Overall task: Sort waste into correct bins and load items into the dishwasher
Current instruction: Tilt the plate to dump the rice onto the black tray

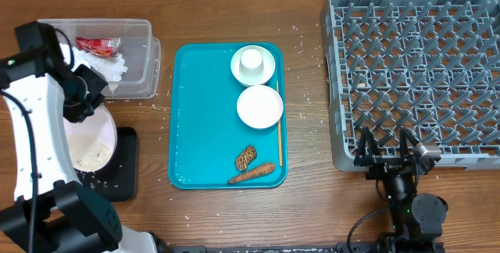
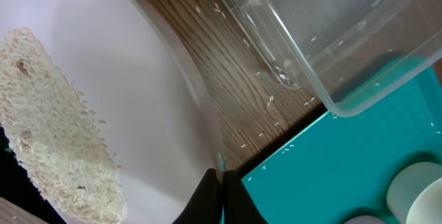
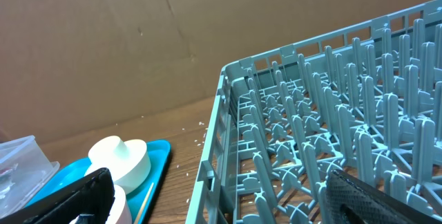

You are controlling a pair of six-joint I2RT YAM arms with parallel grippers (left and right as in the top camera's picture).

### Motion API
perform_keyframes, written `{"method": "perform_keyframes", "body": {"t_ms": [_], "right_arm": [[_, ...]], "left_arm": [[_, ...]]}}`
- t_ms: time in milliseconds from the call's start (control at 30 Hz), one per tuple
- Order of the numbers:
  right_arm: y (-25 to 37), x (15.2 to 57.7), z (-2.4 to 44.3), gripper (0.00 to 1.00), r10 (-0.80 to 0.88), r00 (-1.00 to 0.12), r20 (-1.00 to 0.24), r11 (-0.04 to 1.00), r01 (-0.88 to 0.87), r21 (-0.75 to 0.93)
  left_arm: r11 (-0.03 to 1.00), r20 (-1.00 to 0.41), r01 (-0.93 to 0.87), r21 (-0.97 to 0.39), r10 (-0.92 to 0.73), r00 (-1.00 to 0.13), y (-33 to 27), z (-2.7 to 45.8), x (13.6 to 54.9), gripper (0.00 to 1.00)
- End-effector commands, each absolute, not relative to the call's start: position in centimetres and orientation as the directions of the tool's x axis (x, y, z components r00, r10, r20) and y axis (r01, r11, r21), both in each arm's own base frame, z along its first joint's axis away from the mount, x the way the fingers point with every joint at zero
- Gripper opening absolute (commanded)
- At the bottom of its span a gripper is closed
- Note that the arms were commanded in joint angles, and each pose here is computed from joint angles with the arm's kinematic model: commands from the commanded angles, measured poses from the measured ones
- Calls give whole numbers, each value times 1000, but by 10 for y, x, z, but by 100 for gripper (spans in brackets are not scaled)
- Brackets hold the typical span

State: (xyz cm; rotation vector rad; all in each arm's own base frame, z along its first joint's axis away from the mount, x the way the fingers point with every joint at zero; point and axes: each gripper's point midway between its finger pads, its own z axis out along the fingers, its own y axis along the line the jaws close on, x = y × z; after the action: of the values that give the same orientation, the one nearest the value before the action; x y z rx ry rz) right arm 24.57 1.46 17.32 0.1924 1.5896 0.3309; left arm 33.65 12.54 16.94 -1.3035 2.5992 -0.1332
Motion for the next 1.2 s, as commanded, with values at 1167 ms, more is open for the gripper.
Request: {"method": "perform_keyframes", "body": {"t_ms": [1167], "right_arm": [[14,246,172,100,324,-44,-945,942,-78,326]], "left_arm": [[389,25,-669,-634,-854,-520,160,207,306,4]]}}
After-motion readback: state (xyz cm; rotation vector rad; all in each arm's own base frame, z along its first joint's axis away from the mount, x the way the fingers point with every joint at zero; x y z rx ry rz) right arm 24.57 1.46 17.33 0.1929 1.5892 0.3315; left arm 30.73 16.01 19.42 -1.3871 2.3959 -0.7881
